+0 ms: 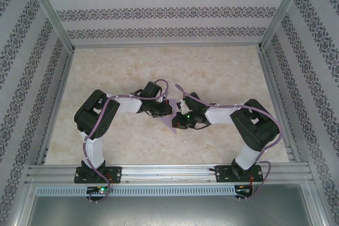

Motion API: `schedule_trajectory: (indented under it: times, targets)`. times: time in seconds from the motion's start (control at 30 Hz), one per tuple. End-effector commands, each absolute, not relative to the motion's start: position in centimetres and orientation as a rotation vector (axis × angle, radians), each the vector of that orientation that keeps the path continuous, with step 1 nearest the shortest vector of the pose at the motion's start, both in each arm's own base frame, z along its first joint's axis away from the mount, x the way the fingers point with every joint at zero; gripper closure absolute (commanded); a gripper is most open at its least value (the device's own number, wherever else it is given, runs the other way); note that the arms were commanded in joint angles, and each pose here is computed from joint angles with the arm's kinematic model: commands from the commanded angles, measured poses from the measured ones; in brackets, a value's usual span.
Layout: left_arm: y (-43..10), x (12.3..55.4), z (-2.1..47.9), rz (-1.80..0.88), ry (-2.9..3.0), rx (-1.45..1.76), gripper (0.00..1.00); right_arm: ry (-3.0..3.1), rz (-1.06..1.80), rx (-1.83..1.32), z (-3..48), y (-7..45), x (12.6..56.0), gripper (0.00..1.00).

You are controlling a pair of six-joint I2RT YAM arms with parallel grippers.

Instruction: Fold a paper plane with a square sheet of paper (fold left side to right side)

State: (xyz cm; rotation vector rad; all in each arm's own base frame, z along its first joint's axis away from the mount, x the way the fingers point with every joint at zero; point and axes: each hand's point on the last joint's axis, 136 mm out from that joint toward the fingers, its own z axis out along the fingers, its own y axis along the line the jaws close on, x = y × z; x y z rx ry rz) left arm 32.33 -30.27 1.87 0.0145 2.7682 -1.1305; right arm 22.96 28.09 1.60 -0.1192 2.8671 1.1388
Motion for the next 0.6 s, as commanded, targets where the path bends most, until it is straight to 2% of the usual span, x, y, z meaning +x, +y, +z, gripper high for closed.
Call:
schedule_trajectory:
  times: [0.0, 0.2, 0.57]
  targets:
    - [-27.6, 31.3, -1.3, -0.970, 2.874, -0.073, 0.98, 2.907, 1.075, -0.151, 0.6, 27.3, 21.9, 1.00]
    - [-27.9, 31.6, -0.5, -0.999, 2.846, -0.073, 0.98, 2.963, 1.039, -0.160, -0.5, 26.6, 20.7, 1.00]
    - [-28.8, 33.0, 7.3, -1.111, 2.618, 0.038, 0.96, 3.026, 0.992, -0.197, -2.8, 24.6, 20.1, 1.00]
